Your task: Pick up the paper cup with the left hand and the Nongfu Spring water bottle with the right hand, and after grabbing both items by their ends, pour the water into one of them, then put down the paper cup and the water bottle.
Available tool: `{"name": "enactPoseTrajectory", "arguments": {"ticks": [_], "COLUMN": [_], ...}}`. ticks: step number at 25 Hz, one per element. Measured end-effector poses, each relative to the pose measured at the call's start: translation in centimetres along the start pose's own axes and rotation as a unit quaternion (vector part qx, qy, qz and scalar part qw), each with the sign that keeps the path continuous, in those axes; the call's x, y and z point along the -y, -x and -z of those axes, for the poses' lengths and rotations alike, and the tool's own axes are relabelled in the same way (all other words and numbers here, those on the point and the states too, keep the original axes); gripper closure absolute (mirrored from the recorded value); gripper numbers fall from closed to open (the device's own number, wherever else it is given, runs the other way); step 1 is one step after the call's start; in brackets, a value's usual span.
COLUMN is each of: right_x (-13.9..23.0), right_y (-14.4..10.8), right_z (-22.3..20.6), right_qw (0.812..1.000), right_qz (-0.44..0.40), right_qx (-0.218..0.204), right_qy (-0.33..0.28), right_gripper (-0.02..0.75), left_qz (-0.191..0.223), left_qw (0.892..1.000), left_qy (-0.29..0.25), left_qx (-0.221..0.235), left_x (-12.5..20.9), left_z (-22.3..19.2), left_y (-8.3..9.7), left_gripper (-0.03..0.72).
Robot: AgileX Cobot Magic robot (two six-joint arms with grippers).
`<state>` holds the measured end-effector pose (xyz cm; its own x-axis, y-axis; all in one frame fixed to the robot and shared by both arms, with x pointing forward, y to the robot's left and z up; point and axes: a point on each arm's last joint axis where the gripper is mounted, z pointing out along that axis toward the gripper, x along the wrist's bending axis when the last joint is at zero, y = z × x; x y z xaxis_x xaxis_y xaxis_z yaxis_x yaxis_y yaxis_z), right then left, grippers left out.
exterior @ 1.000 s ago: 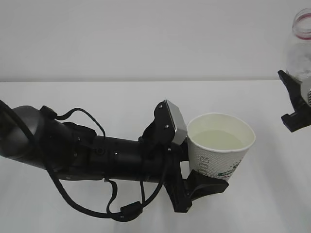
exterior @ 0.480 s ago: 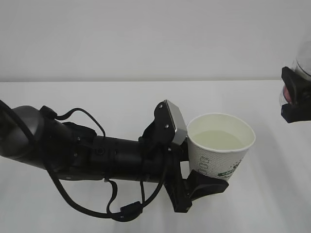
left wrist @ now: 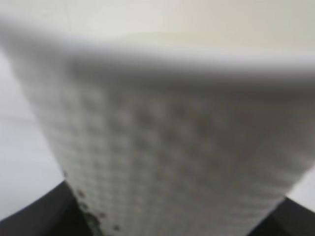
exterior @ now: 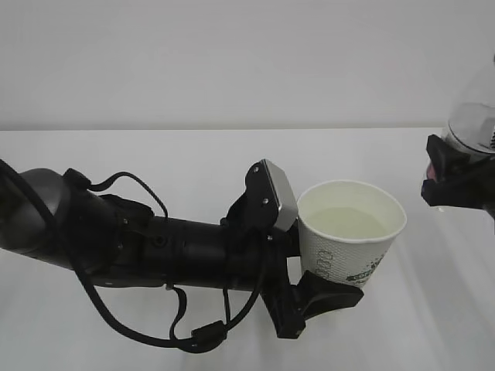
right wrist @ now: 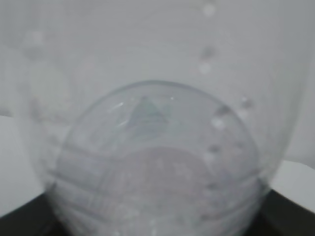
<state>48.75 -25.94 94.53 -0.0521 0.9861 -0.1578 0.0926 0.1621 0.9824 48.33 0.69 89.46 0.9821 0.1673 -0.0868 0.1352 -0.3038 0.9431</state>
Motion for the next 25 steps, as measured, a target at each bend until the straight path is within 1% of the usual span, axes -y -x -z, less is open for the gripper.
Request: {"name": "enactPoseTrajectory", "arguments": {"ticks": [11,15,20,25], "right_x": [1.4,1.9,2.5,3.7], "right_y": [-0.8,-0.9,-0.9,-0.7], "right_z": [-3.1,-4.1,-4.8,-5.0], "right_qw": [1.0,0.999,0.997,0.995], "right_qz": [-0.006,-0.043,-0.063,-0.072], "right_qx": [0.0,0.003,0.017,0.039], "right_qy": [-0.017,-0.022,-0.03,-0.053], "right_gripper": [0.244,0.244,0.244,0.244], "left_qz": [0.0,0.0,0.0,0.0], "left_qw": [1.0,1.0,1.0,1.0], "left_qy": [0.0,0.0,-0.001,-0.001], "left_qx": [0.0,0.0,0.0,0.0], "left_x": [0.0,0.0,0.0,0.0], "left_z": [0.0,0.0,0.0,0.0], "left_y": [0.0,0.0,0.0,0.0], "left_gripper": [0.175,0.175,0.175,0.175]}}
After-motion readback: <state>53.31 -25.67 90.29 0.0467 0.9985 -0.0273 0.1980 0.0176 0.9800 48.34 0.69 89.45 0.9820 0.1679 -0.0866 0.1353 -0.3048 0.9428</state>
